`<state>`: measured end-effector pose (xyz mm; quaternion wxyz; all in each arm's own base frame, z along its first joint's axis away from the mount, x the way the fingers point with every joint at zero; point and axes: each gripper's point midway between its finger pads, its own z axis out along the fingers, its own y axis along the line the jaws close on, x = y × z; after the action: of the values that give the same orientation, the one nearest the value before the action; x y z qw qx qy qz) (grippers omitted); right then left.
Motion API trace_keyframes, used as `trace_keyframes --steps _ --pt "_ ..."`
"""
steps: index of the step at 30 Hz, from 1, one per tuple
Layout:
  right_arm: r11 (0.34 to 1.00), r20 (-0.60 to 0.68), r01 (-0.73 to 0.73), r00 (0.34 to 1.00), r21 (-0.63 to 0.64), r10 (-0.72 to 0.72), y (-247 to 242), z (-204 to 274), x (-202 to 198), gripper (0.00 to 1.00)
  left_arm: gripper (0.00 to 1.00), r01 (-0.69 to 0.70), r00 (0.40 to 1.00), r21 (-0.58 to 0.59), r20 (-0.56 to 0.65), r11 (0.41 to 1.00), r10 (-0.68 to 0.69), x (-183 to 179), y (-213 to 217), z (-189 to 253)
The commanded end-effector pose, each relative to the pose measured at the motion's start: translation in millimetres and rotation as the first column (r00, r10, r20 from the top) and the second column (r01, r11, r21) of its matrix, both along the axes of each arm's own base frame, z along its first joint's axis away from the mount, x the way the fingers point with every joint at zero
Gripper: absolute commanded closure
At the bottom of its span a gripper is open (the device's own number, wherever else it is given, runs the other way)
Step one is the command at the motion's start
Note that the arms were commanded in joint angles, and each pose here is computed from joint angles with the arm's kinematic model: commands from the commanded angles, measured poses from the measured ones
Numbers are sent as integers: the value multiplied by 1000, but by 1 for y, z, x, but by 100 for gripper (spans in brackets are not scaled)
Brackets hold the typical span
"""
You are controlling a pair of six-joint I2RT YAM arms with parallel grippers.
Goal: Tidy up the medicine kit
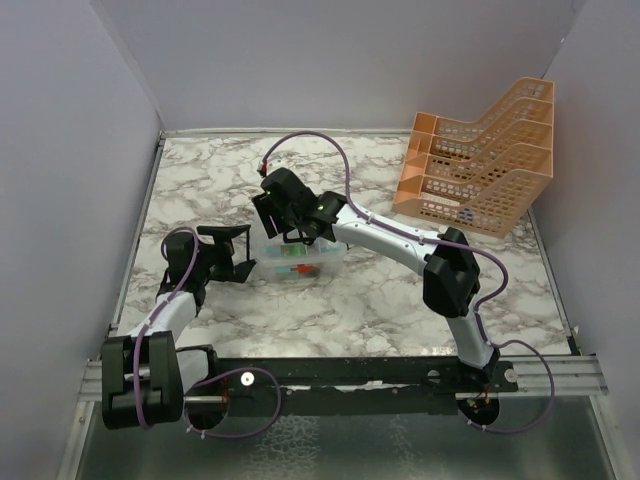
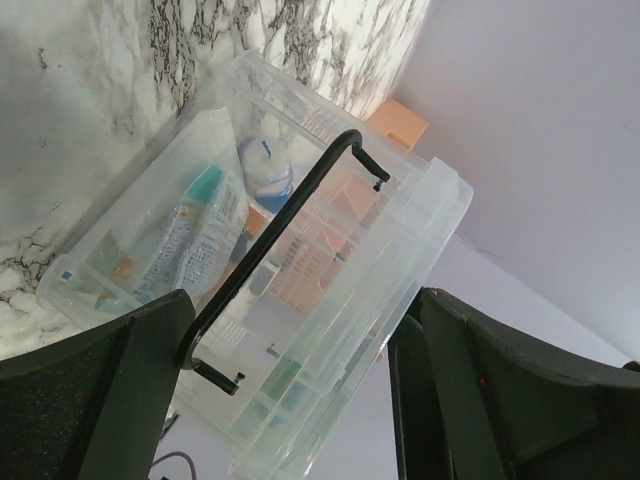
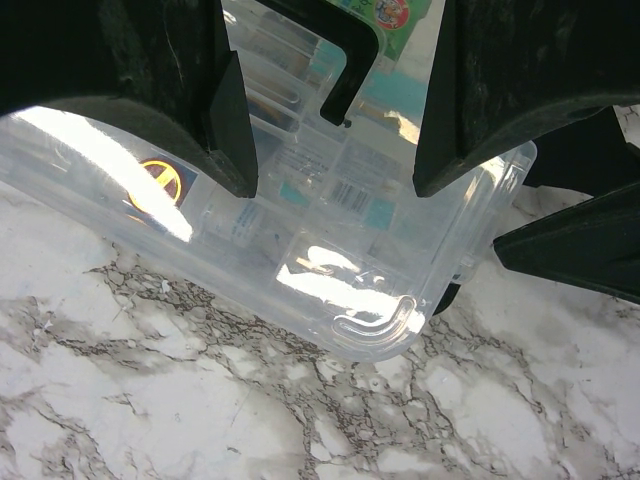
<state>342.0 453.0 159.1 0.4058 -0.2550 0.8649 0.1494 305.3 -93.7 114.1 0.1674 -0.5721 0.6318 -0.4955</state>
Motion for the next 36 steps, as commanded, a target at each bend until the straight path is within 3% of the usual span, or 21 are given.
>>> trace_keyframes --steps 1,10,16,24,30,36 --pt "995 -128 -24 992 -96 11 -14 -47 -18 37 1 -8 993 21 118 1000 5 16 3 34" --pt "995 -138 -24 990 -98 10 -16 -49 -20 37 1 2 993 279 114 960 -36 16 19 37" --pt "994 -141 -29 990 -103 14 -16 -52 -20 37 1 30 977 308 191 951 -93 20 14 46" --pt "994 -143 -28 990 -104 13 -15 -54 -20 37 1 112 962 305 204 946 -179 17 0 45" --pt "995 -152 -24 988 -102 8 -15 -55 -20 37 1 193 934 366 218 910 -285 16 -18 51" --pt "997 -182 -19 983 -73 6 -10 -53 -20 39 3 206 938 471 154 858 -310 12 -17 43"
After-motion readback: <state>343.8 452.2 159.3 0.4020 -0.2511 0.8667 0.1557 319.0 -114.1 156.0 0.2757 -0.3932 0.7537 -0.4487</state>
